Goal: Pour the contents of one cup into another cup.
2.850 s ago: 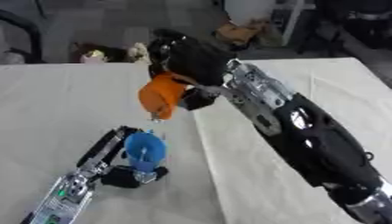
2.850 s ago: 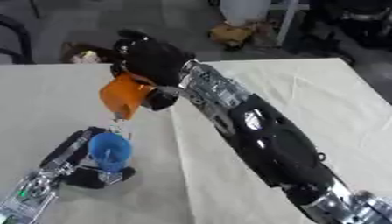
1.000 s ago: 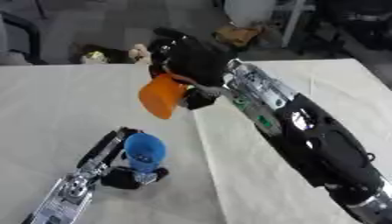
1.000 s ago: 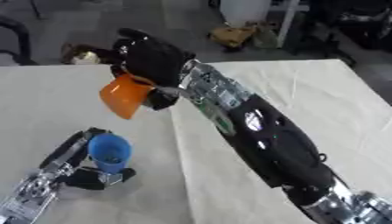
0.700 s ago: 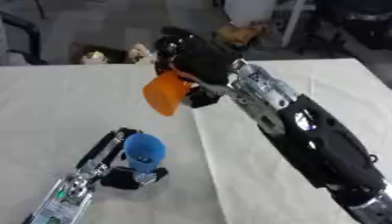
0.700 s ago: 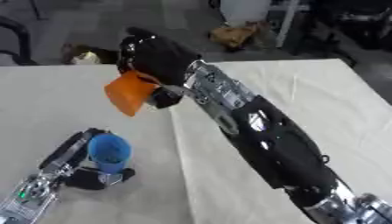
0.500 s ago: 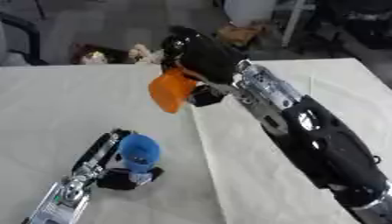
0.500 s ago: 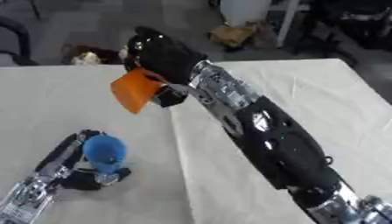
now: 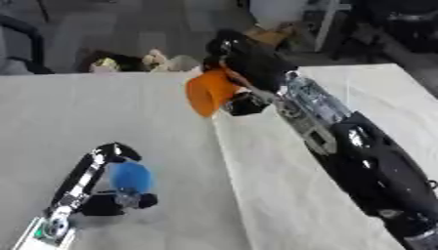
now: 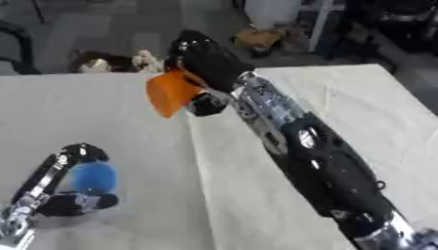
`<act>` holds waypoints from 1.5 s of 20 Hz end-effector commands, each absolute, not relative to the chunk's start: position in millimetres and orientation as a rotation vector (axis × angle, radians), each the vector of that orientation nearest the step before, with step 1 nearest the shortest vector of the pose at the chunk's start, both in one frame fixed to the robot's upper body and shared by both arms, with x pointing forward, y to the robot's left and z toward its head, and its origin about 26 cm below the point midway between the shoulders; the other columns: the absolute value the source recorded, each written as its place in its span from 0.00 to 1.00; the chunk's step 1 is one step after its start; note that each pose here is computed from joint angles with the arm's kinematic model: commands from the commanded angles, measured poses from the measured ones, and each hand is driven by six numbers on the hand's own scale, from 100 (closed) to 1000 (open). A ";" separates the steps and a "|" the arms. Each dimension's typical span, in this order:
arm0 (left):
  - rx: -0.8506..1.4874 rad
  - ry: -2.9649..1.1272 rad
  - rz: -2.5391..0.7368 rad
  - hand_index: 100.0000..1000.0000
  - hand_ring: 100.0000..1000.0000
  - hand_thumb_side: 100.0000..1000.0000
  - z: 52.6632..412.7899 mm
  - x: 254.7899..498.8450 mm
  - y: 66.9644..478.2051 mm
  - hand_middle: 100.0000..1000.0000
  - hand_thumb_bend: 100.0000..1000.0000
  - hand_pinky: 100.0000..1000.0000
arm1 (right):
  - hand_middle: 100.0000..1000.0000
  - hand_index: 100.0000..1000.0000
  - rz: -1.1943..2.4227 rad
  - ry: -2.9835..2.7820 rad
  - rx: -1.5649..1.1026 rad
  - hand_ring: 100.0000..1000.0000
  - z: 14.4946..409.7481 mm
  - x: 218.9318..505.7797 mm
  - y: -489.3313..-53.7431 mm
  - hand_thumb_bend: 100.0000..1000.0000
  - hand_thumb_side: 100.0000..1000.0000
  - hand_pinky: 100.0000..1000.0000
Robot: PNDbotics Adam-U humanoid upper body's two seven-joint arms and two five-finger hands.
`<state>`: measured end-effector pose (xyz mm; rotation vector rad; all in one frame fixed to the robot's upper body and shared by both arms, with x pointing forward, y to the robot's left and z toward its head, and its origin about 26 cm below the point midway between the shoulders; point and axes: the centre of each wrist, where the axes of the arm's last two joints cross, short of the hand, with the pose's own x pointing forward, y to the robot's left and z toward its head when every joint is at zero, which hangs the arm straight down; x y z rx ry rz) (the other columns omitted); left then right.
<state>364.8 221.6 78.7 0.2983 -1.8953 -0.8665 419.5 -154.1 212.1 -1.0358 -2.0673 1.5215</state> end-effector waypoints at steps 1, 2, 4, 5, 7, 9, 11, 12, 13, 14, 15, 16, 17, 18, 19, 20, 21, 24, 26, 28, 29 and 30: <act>0.359 -1.949 -0.842 0.84 0.81 0.51 95.8 365.7 233.0 0.65 1.00 0.76 | 0.18 0.25 1.379 -2.045 -1.002 0.75 209.1 425.7 -169.9 0.00 0.04 0.88; 0.361 -1.958 -0.827 0.84 0.81 0.52 97.5 365.1 234.0 0.65 1.00 0.76 | 0.18 0.25 1.343 -2.029 -0.966 0.75 201.3 427.3 -172.0 0.00 0.04 0.87; 0.360 -1.984 -0.790 0.83 0.81 0.54 101.9 363.7 235.3 0.64 1.00 0.75 | 0.17 0.24 1.272 -1.991 -0.884 0.74 182.0 430.3 -175.6 0.00 0.07 0.86; 0.358 -1.999 -0.769 0.83 0.81 0.55 104.7 362.9 235.8 0.64 1.00 0.75 | 0.17 0.25 1.235 -1.974 -0.831 0.74 171.1 431.5 -176.9 0.00 0.11 0.85; 0.350 -2.027 -0.729 0.83 0.81 0.57 110.4 360.9 236.2 0.63 1.00 0.75 | 0.18 0.25 1.165 -1.943 -0.726 0.74 149.7 432.9 -179.1 0.00 0.13 0.84; 0.339 -2.050 -0.696 0.83 0.80 0.58 115.5 359.1 236.3 0.63 1.00 0.75 | 0.19 0.26 1.122 -1.919 -0.652 0.74 131.9 432.8 -180.4 0.02 0.20 0.84; 0.329 -2.070 -0.666 0.82 0.80 0.58 120.3 357.0 237.0 0.62 1.00 0.75 | 0.21 0.27 1.107 -1.902 -0.598 0.75 115.6 431.0 -180.5 0.09 0.27 0.84; 0.326 -2.078 -0.654 0.82 0.80 0.59 122.5 355.9 237.5 0.62 1.00 0.75 | 0.23 0.28 1.109 -1.896 -0.580 0.76 108.6 429.9 -180.4 0.15 0.30 0.85; 0.324 -2.085 -0.643 0.82 0.80 0.59 124.5 354.9 238.0 0.61 1.00 0.75 | 0.27 0.30 1.123 -1.893 -0.569 0.77 103.1 428.8 -180.3 0.23 0.36 0.86; 0.323 -2.091 -0.633 0.82 0.80 0.59 126.1 353.9 238.5 0.61 1.00 0.75 | 0.28 0.31 1.142 -1.892 -0.567 0.78 99.0 427.9 -180.4 0.28 0.39 0.86; 0.323 -2.097 -0.624 0.82 0.80 0.59 127.9 353.1 239.0 0.61 1.00 0.75 | 0.39 0.40 1.171 -1.890 -0.572 0.82 96.0 427.0 -180.7 0.49 0.53 0.89; 0.324 -2.103 -0.616 0.82 0.80 0.59 129.4 352.3 239.6 0.61 1.00 0.75 | 0.42 0.44 1.204 -1.889 -0.583 0.84 93.9 426.3 -181.1 0.54 0.55 0.90; 0.326 -2.109 -0.609 0.82 0.80 0.60 131.0 351.6 240.0 0.60 1.00 0.75 | 0.58 0.69 1.248 -1.886 -0.597 0.90 92.3 425.6 -181.5 0.68 0.62 0.94; 0.329 -2.113 -0.603 0.82 0.80 0.60 132.2 350.9 240.5 0.60 1.00 0.75 | 0.58 0.69 1.290 -1.881 -0.612 0.90 91.3 425.1 -182.1 0.68 0.62 0.94; 0.331 -2.117 -0.598 0.82 0.80 0.60 133.3 350.3 240.8 0.60 1.00 0.75 | 0.75 0.83 1.332 -1.876 -0.627 0.97 90.7 424.7 -182.7 0.78 0.68 0.98; 0.333 -2.121 -0.594 0.82 0.80 0.60 134.2 349.7 241.2 0.60 1.00 0.75 | 0.76 0.84 1.369 -1.872 -0.641 0.97 90.6 424.4 -183.7 0.79 0.68 0.99; 0.336 -2.123 -0.590 0.82 0.80 0.60 134.8 349.2 241.7 0.60 1.00 0.75 | 0.80 0.87 1.392 -1.873 -0.654 0.99 91.2 424.2 -184.9 0.82 0.69 1.00; 0.342 -2.125 -0.580 0.82 0.80 0.61 135.4 348.1 243.2 0.60 1.00 0.75 | 0.81 0.88 1.409 -1.898 -0.705 0.99 97.0 423.9 -189.4 0.83 0.68 1.00; 0.342 -2.125 -0.575 0.82 0.80 0.61 135.4 347.6 243.8 0.60 1.00 0.75 | 0.80 0.87 1.388 -1.920 -0.738 0.99 102.1 423.6 -192.4 0.83 0.68 0.99; 0.341 -2.126 -0.568 0.82 0.80 0.61 135.3 347.2 244.3 0.60 1.00 0.75 | 0.78 0.86 1.345 -1.947 -0.767 0.98 108.8 422.7 -195.9 0.83 0.68 0.99; 0.339 -2.126 -0.564 0.82 0.80 0.63 135.3 347.1 244.7 0.60 1.00 0.74 | 0.77 0.85 1.319 -1.961 -0.780 0.97 112.6 422.0 -197.9 0.83 0.68 0.98; 0.339 -2.127 -0.560 0.82 0.80 0.63 135.4 346.9 245.3 0.60 1.00 0.74 | 0.76 0.84 1.293 -1.975 -0.789 0.97 116.5 421.0 -200.0 0.83 0.68 0.98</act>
